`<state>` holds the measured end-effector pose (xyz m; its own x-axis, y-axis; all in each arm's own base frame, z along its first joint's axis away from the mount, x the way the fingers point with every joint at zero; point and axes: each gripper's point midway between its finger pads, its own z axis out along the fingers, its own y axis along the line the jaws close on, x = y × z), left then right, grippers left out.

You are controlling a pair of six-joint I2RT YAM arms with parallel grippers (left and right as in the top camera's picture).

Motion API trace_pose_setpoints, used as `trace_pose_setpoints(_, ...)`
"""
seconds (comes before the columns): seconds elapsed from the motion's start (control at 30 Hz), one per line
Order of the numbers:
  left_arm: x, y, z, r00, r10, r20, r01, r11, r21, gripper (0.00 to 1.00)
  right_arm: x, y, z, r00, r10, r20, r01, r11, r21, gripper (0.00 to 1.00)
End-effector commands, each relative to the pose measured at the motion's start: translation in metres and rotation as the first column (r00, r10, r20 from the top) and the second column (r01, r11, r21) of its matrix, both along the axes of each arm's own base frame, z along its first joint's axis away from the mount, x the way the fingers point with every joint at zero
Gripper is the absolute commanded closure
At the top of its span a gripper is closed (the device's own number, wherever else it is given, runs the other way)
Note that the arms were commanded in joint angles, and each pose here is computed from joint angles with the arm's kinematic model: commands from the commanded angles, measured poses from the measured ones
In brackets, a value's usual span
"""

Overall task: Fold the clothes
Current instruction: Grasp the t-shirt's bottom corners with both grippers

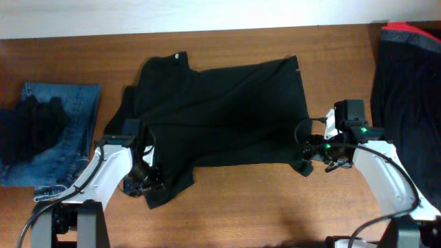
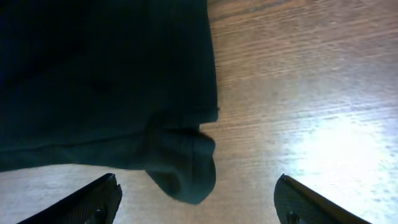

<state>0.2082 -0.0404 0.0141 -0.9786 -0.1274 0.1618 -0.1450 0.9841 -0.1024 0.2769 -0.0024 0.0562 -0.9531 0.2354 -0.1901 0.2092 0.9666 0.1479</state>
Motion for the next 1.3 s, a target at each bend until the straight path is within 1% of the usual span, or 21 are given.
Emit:
trace_pose_setpoints(0.0, 0.003, 0.004, 0.000, 0.999, 0.025, 0.025, -0.025, 1.000, 0.019, 0.45, -0.002, 0.002, -0.010, 1.000, -0.004, -0.028, 0.005, 1.000, 0.016, 0.16)
trace_pose_setpoints(0.1, 0.005, 0.016, 0.000, 0.998, 0.046, 0.036, -0.049, 0.995, 0.092, 0.44, -0.002, 0.002, -0.013, 0.999, -0.004, -0.037, 0.005, 1.000, 0.017, 0.16)
trace_pose_setpoints(0.23, 0.011, 0.019, 0.001, 0.994, 0.099, 0.055, -0.104, 0.988, 0.113, 0.45, -0.001, 0.002, -0.013, 1.000, -0.004, -0.030, 0.005, 1.000, 0.017, 0.16)
trace_pose_setpoints(0.3, 0.012, 0.025, 0.001, 0.987, 0.148, 0.065, -0.157, 0.976, 0.153, 0.44, 0.000, 0.002, -0.012, 1.000, -0.004, -0.026, 0.005, 1.000, 0.016, 0.15)
trace_pose_setpoints(0.53, 0.018, 0.025, 0.000, 0.977, 0.192, 0.091, -0.204, 0.968, 0.148, 0.44, 0.000, 0.002, -0.013, 1.000, -0.004, -0.027, 0.004, 1.000, 0.017, 0.14)
trace_pose_setpoints(0.67, 0.024, 0.024, -0.002, 0.975, 0.192, 0.116, -0.207, 0.969, 0.137, 0.44, 0.000, 0.004, -0.012, 1.000, -0.001, -0.026, 0.002, 1.000, 0.031, 0.14)
trace_pose_setpoints(0.8, 0.018, 0.024, -0.008, 0.974, 0.198, 0.107, -0.212, 0.967, 0.140, 0.44, 0.000, 0.004, -0.012, 1.000, -0.001, -0.026, 0.002, 1.000, 0.031, 0.14)
trace_pose_setpoints(0.87, 0.011, 0.025, -0.013, 0.970, 0.225, 0.092, -0.236, 0.961, 0.146, 0.44, 0.000, 0.004, -0.012, 1.000, -0.001, -0.028, 0.002, 1.000, 0.031, 0.14)
trace_pose_setpoints(1.1, 0.006, 0.022, -0.022, 0.969, 0.230, 0.089, -0.240, 0.962, 0.129, 0.43, -0.002, 0.004, -0.013, 0.999, -0.001, -0.035, 0.002, 0.999, 0.032, 0.14)
trace_pose_setpoints(1.13, 0.007, 0.020, -0.022, 0.969, 0.232, 0.090, -0.241, 0.964, 0.115, 0.52, -0.002, 0.004, -0.013, 0.999, -0.001, -0.035, 0.002, 0.999, 0.032, 0.14)
trace_pose_setpoints(1.2, 0.010, 0.019, -0.023, 0.967, 0.232, 0.102, -0.243, 0.964, 0.107, 0.80, -0.002, 0.004, -0.013, 0.999, -0.001, -0.037, 0.002, 0.999, 0.032, 0.14)
trace_pose_setpoints(1.23, 0.011, 0.018, -0.023, 0.967, 0.233, 0.106, -0.243, 0.965, 0.102, 0.88, -0.002, 0.004, -0.013, 0.999, -0.001, -0.038, 0.002, 0.999, 0.032, 0.14)
trace_pose_setpoints(1.27, 0.012, 0.017, -0.022, 0.966, 0.233, 0.110, -0.244, 0.965, 0.097, 0.93, -0.003, 0.004, -0.013, 0.999, -0.001, -0.040, 0.002, 0.999, 0.032, 0.14)
